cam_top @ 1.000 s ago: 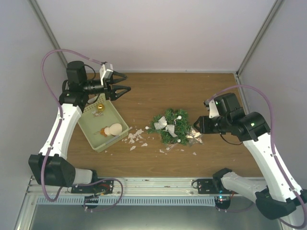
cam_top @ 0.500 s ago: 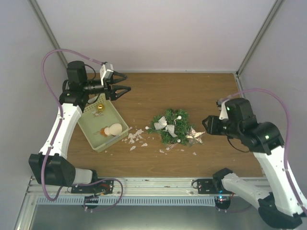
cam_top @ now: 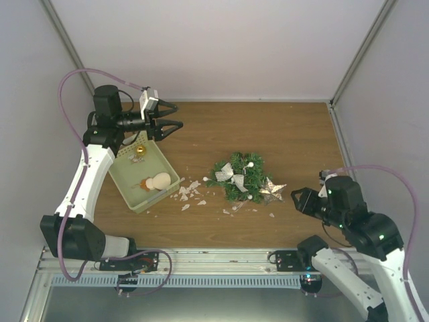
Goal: Decorate the small christmas tree
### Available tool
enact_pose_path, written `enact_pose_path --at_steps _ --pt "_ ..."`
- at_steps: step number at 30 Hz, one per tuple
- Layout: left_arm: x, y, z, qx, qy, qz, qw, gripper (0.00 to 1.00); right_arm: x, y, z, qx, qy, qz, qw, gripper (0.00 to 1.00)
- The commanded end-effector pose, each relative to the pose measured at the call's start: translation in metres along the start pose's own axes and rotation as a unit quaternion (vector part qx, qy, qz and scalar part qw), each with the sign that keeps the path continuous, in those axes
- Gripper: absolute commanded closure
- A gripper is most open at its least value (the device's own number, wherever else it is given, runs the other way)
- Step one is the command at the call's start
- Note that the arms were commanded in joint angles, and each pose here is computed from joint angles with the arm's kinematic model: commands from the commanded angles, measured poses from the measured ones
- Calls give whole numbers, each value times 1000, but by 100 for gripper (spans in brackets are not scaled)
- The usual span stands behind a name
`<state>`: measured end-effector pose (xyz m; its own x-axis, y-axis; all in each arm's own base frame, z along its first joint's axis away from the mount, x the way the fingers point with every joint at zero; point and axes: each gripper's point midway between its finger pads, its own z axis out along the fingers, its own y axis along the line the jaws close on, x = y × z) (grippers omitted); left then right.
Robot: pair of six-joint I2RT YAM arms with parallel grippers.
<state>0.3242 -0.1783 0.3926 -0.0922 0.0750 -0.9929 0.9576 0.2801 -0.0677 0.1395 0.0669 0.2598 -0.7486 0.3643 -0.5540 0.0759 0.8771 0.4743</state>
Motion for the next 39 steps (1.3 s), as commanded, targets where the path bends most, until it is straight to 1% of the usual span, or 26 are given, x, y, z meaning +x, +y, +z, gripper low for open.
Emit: enact_pose_path --at_steps 1,5,8,11,16,19,23,30,33,39 --pt "-7 0 -2 4 -9 19 1000 28 6 4 2 -35 -6 39 999 57" --pt "-7 2 -1 3 -9 18 1000 28 14 1 3 -50 -11 53 997 57" --pt "-6 3 0 8 -10 10 1000 27 26 5 18 -81 2 62 995 57" --pt "-5 4 0 8 -9 7 1000 28 33 10 31 -113 6 70 991 54" --pt "-5 3 -1 5 -8 11 1000 27 40 9 39 -128 8 77 989 50" --pt "-5 3 0 6 -8 10 1000 27 39 8 38 -131 1 79 988 45" --pt "-5 4 0 8 -8 7 1000 27 44 6 44 -130 7 82 988 38" --pt "-7 3 -1 8 -9 11 1000 27 45 1 46 -123 2 88 989 34" --pt "-7 3 0 8 -9 10 1000 27 45 -1 47 -122 -1 90 988 28" --pt "-6 3 0 11 -9 7 1000 27 52 -1 55 -136 3 93 986 27"
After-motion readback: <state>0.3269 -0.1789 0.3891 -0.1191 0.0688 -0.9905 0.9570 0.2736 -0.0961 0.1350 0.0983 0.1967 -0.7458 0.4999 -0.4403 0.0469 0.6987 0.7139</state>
